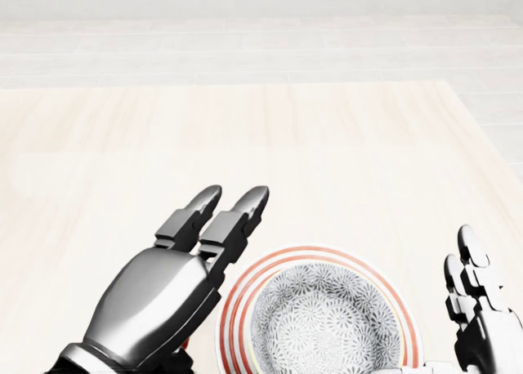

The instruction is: Put the bowl on the plate.

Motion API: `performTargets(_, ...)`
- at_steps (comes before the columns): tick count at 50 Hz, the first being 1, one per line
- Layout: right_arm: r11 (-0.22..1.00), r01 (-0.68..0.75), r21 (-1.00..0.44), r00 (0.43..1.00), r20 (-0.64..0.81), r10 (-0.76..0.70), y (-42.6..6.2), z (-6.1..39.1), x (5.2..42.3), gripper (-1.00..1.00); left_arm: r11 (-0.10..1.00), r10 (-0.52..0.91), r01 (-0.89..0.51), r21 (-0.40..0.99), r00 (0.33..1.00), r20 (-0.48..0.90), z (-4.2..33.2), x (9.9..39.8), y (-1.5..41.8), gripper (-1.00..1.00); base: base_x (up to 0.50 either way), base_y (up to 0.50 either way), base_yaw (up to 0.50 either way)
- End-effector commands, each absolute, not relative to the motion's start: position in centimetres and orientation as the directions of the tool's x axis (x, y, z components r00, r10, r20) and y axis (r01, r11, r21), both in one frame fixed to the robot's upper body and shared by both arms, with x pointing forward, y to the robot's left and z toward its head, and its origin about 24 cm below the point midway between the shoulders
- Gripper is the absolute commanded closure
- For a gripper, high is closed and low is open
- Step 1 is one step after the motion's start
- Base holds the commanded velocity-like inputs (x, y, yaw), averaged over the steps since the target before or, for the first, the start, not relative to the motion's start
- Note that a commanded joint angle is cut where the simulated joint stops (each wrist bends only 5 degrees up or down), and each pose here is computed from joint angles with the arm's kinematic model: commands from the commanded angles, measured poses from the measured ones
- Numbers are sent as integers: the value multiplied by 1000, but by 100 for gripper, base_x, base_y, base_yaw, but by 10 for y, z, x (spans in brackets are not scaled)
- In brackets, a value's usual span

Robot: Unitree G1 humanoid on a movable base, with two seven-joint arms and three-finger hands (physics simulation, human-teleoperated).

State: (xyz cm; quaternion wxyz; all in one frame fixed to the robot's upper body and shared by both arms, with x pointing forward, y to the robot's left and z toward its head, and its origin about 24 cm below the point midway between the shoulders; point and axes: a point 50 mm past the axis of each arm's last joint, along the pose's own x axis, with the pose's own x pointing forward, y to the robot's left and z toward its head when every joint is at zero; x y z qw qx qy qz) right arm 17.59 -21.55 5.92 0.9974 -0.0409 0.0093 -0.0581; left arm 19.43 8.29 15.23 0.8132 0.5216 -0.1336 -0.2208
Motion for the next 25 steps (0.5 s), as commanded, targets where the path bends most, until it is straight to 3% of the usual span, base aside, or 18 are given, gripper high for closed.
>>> performTargets(1, 989, 115, -89, 993, 8, -115, -215, 64, 176, -100, 433, -431, 105, 895, 896, 103, 175, 207, 106, -100, 0, 0, 0)
performTargets(11, 988, 108, -106, 994, 34, -105, -214, 71, 179, -100, 496, -412, 42, 868, 890, 193, 191, 214, 118, -100, 0, 0, 0)
performTargets(25, 985, 112, -133, 992, 72, -103, -215, 81, 177, -100, 511, -396, 27, 859, 894, 208, 196, 222, 137, -100, 0, 0, 0)
